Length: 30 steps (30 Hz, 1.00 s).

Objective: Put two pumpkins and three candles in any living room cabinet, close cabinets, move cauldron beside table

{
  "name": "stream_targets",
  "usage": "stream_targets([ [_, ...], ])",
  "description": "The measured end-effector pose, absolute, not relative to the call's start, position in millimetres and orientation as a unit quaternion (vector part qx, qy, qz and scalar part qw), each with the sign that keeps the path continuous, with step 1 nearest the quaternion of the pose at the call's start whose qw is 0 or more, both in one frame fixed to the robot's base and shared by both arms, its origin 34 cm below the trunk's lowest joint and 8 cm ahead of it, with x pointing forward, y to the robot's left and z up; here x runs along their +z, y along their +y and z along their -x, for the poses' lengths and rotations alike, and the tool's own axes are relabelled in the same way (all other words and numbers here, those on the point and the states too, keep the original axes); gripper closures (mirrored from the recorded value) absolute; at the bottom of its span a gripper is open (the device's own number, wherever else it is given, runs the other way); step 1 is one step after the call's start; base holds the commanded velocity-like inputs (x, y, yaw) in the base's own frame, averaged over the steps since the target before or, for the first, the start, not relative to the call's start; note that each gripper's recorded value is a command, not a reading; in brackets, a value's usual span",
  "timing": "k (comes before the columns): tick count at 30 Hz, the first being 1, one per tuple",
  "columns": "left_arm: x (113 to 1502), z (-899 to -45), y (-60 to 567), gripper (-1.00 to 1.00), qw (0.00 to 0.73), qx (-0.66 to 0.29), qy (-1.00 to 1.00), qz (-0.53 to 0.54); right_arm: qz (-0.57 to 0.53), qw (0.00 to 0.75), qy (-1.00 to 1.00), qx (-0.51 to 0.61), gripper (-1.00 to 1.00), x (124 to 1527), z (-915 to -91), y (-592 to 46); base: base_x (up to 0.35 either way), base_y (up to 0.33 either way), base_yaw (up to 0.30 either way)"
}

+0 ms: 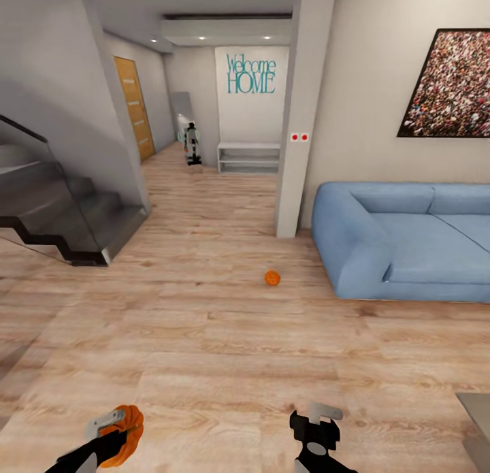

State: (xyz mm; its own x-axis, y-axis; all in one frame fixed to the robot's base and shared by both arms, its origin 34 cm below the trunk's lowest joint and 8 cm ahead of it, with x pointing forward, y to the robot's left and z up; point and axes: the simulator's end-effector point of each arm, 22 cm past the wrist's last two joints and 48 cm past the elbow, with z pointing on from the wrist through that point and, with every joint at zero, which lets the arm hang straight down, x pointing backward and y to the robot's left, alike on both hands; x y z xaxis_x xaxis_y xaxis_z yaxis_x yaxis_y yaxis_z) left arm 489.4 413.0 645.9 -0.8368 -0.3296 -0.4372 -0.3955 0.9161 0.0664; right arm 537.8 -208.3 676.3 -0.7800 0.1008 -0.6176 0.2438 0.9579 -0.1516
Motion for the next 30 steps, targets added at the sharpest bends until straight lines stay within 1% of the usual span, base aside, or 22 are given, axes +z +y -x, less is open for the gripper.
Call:
stream_targets([
  [30,646.0,-489.6,413.0,1.0,0.214,0.077,0.955,0.189,-0.092,0.319,0.937,-0.112,-1.0,676.4,-537.9,-208.3,0.331,0.0,-0.001],
])
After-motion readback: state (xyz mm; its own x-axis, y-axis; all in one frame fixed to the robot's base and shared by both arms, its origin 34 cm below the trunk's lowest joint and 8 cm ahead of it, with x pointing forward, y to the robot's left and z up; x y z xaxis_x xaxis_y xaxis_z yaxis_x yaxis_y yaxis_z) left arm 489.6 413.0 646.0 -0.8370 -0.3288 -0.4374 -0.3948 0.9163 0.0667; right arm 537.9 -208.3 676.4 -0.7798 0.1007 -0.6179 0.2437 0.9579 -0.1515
